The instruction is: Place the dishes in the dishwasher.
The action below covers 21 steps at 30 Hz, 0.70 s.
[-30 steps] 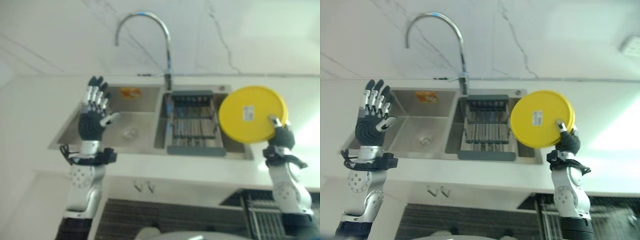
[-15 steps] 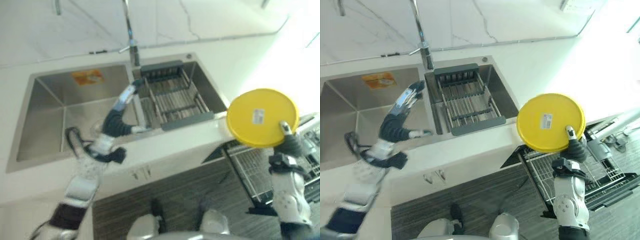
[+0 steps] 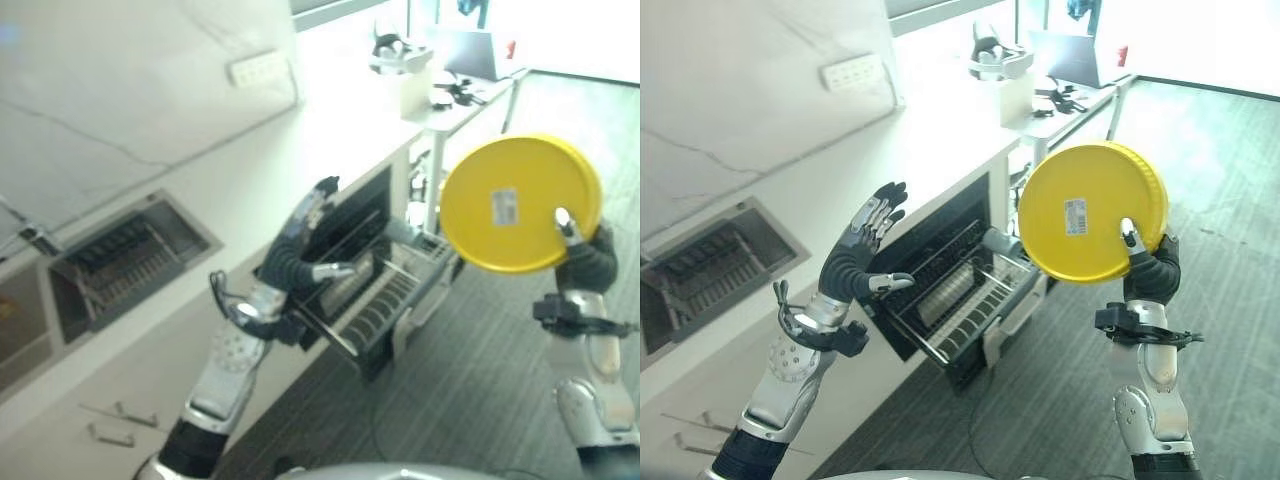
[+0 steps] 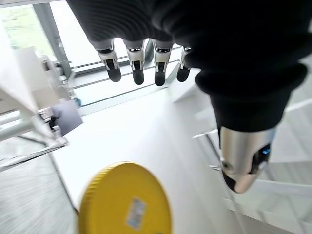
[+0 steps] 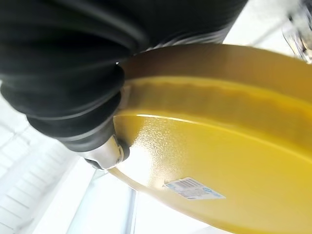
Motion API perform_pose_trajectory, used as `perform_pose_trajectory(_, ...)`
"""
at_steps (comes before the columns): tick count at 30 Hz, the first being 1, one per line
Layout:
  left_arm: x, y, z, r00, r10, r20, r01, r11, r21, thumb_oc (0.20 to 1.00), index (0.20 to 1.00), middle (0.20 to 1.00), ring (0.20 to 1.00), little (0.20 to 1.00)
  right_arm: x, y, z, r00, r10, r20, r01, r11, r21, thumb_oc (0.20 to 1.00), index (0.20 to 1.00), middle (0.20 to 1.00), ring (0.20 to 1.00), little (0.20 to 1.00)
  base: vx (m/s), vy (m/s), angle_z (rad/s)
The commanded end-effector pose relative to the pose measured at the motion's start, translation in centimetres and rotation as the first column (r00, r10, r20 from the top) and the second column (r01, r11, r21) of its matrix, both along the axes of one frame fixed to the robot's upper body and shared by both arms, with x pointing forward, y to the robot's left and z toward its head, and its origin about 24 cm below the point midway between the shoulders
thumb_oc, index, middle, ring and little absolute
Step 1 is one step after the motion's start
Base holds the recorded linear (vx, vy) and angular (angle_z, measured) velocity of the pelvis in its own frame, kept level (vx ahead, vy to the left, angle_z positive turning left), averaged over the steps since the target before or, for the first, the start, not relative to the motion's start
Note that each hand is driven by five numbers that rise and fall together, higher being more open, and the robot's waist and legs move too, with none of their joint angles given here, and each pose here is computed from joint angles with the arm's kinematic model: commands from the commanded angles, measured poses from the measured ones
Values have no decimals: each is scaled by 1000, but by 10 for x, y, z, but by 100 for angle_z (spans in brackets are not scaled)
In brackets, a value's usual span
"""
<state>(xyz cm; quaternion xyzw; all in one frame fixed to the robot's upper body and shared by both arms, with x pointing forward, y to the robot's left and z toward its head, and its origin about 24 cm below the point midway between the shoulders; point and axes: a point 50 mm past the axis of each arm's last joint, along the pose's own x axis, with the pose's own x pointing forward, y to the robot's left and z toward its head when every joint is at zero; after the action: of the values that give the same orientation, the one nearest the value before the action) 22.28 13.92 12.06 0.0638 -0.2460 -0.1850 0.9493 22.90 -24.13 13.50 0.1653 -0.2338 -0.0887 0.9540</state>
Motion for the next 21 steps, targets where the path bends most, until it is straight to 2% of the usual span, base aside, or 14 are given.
perform_pose_trajectory(1, 1, 18, 54, 962, 8, 273, -36, 995, 96, 1000, 1000, 1000, 1000, 1000, 2, 20, 54, 945, 50, 322, -70, 996, 48, 200, 200, 200, 200, 200, 48, -38, -19)
perform_pose_trajectory(5, 1, 16, 52, 965, -22, 263, -8, 994, 111, 1000, 1000, 1000, 1000, 1000, 4, 32, 52, 944, 63, 324, -84, 995, 51, 200, 200, 200, 200, 200, 128, 69, 41)
perform_pose_trajectory(8, 4, 11, 47, 969, -12, 246, -17, 993, 117, 1000, 1000, 1000, 1000, 1000, 6, 40, 47, 939, 131, 320, -149, 988, 35, 200, 200, 200, 200, 200, 170, 193, 27)
perform_pose_trajectory(13, 6, 6, 47, 967, -48, 250, 14, 991, 136, 1000, 1000, 1000, 1000, 1000, 3, 31, 44, 933, 102, 344, -126, 991, 50, 200, 200, 200, 200, 200, 85, 159, 17)
perform_pose_trajectory(15, 7, 4, 48, 957, -52, 286, -1, 983, 181, 1000, 1000, 1000, 1000, 1000, 2, 33, 44, 939, 62, 337, -69, 998, 8, 200, 200, 200, 200, 200, 26, 78, 21)
perform_pose_trajectory(18, 7, 9, 61, 931, -66, 358, -10, 979, 206, 1000, 1000, 1000, 1000, 1000, -2, 30, 46, 921, 34, 387, -22, 999, -35, 200, 200, 200, 200, 200, 97, -284, 14)
perform_pose_trajectory(21, 6, 8, 62, 931, -99, 352, 20, 975, 222, 1000, 1000, 1000, 1000, 1000, -6, 29, 46, 917, 31, 398, -30, 1000, -9, 200, 200, 200, 200, 200, 135, -405, 41)
